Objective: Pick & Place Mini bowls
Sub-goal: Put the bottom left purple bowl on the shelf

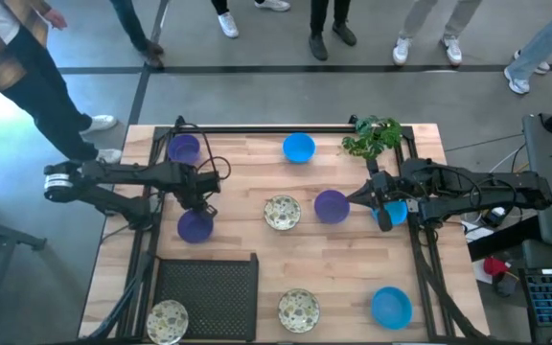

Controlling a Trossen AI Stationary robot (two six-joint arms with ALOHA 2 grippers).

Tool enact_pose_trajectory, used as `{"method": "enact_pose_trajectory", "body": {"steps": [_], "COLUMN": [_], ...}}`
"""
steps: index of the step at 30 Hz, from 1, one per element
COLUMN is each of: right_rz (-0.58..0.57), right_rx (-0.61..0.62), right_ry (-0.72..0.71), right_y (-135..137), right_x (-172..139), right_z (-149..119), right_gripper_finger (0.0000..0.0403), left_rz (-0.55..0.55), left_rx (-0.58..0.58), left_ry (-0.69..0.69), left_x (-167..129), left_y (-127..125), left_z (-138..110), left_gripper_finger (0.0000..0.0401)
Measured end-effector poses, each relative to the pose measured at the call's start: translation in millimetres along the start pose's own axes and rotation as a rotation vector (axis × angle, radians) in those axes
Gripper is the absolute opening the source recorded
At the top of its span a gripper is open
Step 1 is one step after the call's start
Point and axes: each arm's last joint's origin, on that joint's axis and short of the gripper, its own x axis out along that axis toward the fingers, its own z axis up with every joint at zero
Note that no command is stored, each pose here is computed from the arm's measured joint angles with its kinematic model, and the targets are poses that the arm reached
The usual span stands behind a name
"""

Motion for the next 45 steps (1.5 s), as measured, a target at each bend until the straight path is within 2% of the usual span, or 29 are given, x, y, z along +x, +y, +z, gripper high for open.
{"method": "enact_pose_trajectory", "body": {"steps": [7,20,23,27,31,36,45], "right_rz": [0.000,0.000,0.000,0.000,0.000,0.000,0.000], "right_rx": [0.000,0.001,0.000,0.001,0.001,0.001,0.001], "right_ry": [0.000,0.000,0.000,0.000,0.000,0.000,0.001], "right_y": [0,0,0,0,0,0,0], "right_x": [0,0,0,0,0,0,0], "right_z": [0,0,0,0,0,0,0], "right_gripper_finger": [0.0008,0.0008,0.0008,0.0008,0.0008,0.0008,0.0008], "left_rz": [0.017,0.013,0.013,0.002,-0.010,-0.050,-0.117], "left_rx": [0.045,0.041,0.036,0.032,0.029,0.041,0.068], "left_ry": [0.013,0.010,0.011,0.016,0.021,0.020,-0.023], "left_x": [7,22,22,22,22,15,-15], "left_y": [1,2,2,2,1,-2,-9], "left_z": [-1,-3,-3,-3,-3,0,7], "left_gripper_finger": [0.0094,0.0091,0.0071,0.0017,0.0008,0.0002,0.0000]}}
